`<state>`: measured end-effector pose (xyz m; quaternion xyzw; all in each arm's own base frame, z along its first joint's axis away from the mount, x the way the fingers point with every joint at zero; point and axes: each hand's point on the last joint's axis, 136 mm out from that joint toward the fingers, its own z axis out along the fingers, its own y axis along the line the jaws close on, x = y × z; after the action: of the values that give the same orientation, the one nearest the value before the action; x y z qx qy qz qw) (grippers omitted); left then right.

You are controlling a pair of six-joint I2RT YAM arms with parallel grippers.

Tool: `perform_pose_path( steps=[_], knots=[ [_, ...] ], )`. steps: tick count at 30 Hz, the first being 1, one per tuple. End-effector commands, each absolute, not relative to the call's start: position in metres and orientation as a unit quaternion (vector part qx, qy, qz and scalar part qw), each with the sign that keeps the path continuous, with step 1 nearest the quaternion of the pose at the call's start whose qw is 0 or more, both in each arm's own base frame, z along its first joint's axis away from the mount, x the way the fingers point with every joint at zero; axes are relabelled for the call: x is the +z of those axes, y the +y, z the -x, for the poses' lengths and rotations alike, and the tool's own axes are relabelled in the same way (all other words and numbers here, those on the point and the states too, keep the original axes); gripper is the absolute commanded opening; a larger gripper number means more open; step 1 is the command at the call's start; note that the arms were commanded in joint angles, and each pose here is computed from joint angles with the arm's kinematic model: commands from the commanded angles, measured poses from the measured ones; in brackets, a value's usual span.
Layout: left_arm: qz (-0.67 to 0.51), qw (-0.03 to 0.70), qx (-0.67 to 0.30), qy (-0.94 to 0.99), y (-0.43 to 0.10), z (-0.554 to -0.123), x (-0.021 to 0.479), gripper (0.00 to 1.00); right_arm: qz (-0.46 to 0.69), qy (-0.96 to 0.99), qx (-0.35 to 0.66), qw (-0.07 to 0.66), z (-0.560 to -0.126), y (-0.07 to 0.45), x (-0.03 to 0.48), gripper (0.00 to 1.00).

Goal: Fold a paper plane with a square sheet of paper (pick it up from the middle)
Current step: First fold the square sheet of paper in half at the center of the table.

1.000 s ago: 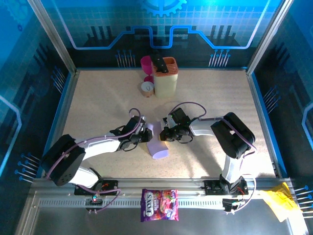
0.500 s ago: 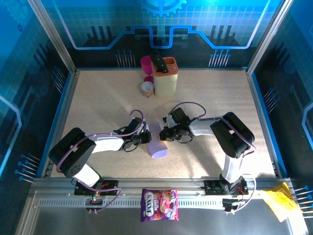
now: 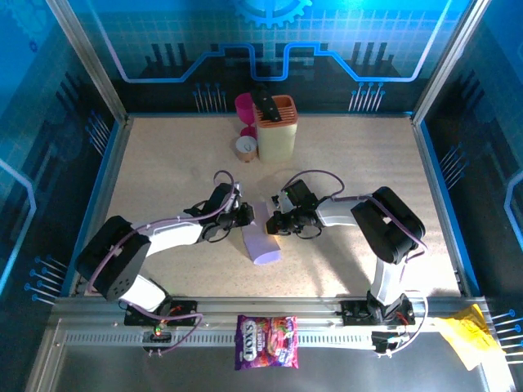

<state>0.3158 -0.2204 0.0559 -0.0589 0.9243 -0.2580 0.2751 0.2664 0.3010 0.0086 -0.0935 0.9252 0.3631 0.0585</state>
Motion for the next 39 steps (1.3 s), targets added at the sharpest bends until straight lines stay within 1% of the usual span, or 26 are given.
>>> perform_pose_path(
  steps=[1, 7, 13, 16, 20, 24, 27, 33, 39],
  knots=[
    [0.049, 0.269, -0.252, 0.928, -0.219, -0.322, 0.047, 0.17, 0.057, 0.967, 0.248, 0.005, -0.242, 0.258, -0.058, 0.00],
    [0.064, 0.264, -0.238, 0.933, -0.211, -0.331, 0.025, 0.15, 0.056, 0.968, 0.245, 0.001, -0.240, 0.256, -0.062, 0.00],
    [0.075, 0.248, -0.236, 0.937, -0.209, -0.326, 0.006, 0.12, 0.053, 0.968, 0.245, -0.001, -0.239, 0.255, -0.065, 0.00],
    [0.075, 0.253, -0.250, 0.932, -0.212, -0.325, 0.016, 0.12, 0.052, 0.968, 0.244, -0.002, -0.239, 0.254, -0.065, 0.00],
    [0.065, 0.269, -0.275, 0.921, -0.218, -0.321, 0.049, 0.14, 0.050, 0.968, 0.245, -0.001, -0.240, 0.254, -0.065, 0.00],
    [0.044, 0.272, -0.290, 0.916, -0.228, -0.305, 0.071, 0.15, 0.048, 0.968, 0.245, 0.001, -0.241, 0.253, -0.064, 0.00],
    [0.032, 0.264, -0.300, 0.916, -0.237, -0.287, 0.076, 0.15, 0.045, 0.968, 0.245, 0.002, -0.242, 0.253, -0.064, 0.00],
    [0.015, 0.240, -0.310, 0.920, -0.252, -0.250, 0.067, 0.13, 0.044, 0.969, 0.244, 0.002, -0.243, 0.252, -0.064, 0.00],
    [0.022, 0.221, -0.310, 0.924, -0.253, -0.226, 0.046, 0.11, 0.044, 0.970, 0.239, 0.002, -0.243, 0.252, -0.066, 0.00]
  ],
)
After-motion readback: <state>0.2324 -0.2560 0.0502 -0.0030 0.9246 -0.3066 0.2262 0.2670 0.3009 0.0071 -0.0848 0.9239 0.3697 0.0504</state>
